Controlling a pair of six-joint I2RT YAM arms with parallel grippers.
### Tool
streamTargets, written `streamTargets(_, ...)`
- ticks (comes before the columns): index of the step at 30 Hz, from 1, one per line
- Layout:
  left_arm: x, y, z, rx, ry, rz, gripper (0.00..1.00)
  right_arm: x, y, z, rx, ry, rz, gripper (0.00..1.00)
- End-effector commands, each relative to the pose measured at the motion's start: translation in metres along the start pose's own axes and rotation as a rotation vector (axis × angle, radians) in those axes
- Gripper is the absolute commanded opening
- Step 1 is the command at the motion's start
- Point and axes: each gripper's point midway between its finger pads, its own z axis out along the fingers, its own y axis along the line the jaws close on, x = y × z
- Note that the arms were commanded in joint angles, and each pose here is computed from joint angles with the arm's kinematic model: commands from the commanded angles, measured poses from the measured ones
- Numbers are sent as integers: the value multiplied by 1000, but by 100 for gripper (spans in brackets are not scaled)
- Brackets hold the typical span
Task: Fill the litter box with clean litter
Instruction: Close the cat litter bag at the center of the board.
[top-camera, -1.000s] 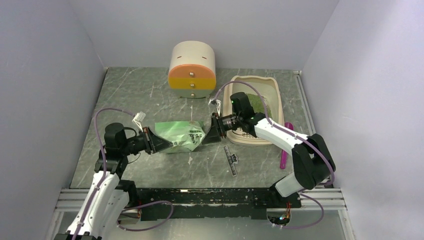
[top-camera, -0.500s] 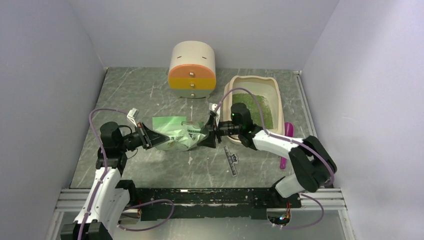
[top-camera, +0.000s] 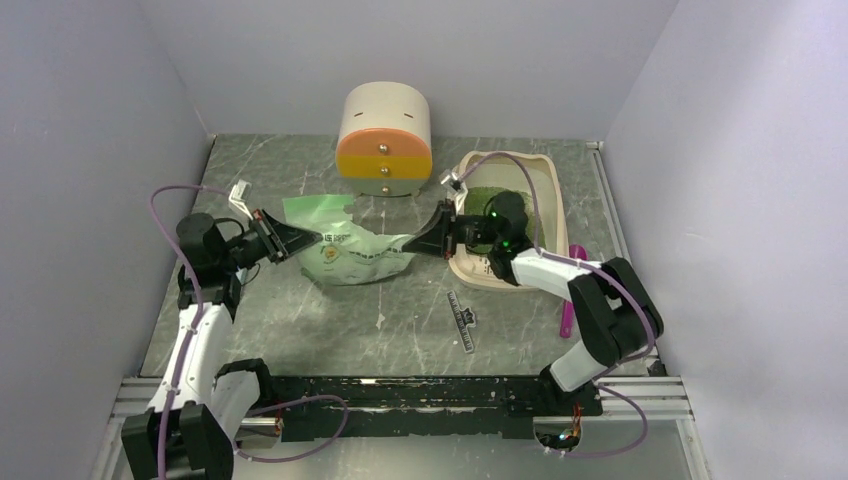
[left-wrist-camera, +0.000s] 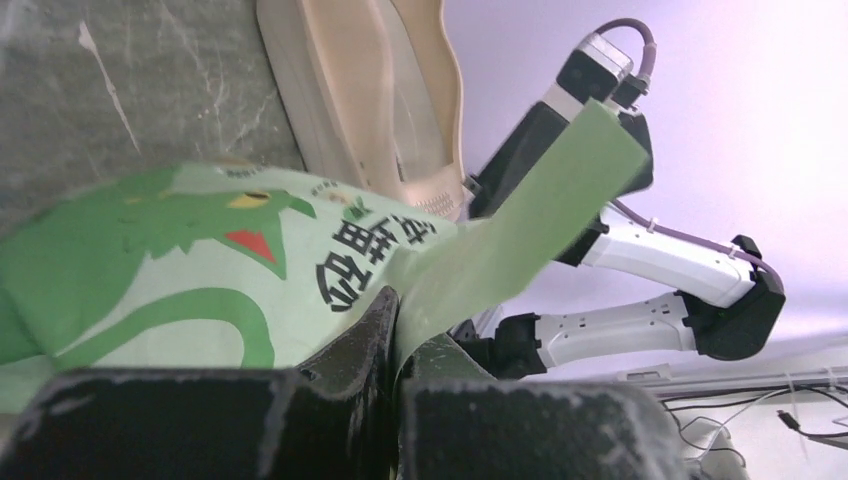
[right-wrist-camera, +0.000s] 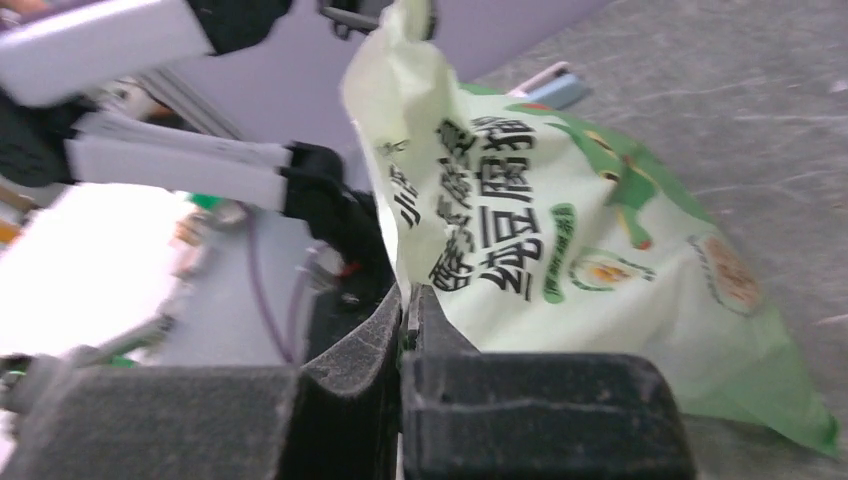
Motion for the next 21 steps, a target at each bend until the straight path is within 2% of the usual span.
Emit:
streamTargets(1, -35, -44, -5, 68, -51, 189, 5, -25, 87, -20, -207, -37, 91, 0)
streamTargets(4, -24, -35, -6, 44, -40, 174, 5, -12, 66, -17, -114, -7, 154, 0)
streamTargets(6, -18, -29, -6, 63, -54, 136, 5, -3, 43, -12, -20, 37, 122, 0)
streamTargets(7, -17, -29, -6, 82, -70, 112, 5, -2, 33, -9, 22, 58, 94, 4)
streamTargets(9, -18, -28, -5, 109, -91, 86, 5, -1, 12, -6, 110, 83, 51, 36)
streamTargets(10, -19, -26, -4, 111, -91, 88, 5, -1, 7, -4, 114, 95, 30, 44)
streamTargets(14, -29, -23, 1, 106, -85, 107, 5, -3, -2, 5, 108, 102, 3, 60)
streamTargets(16, -36, -21, 4, 95, -83, 117, 5, -2, 3, 14, 75, 98, -34, 64)
streamTargets(18, -44, -20, 7, 89, -80, 131, 5, 5, 9, 24, 58, 111, -82, 78)
streamTargets(21, -51, -21, 11, 101, -68, 144, 5, 10, -2, 33, 127, 115, -146, 81)
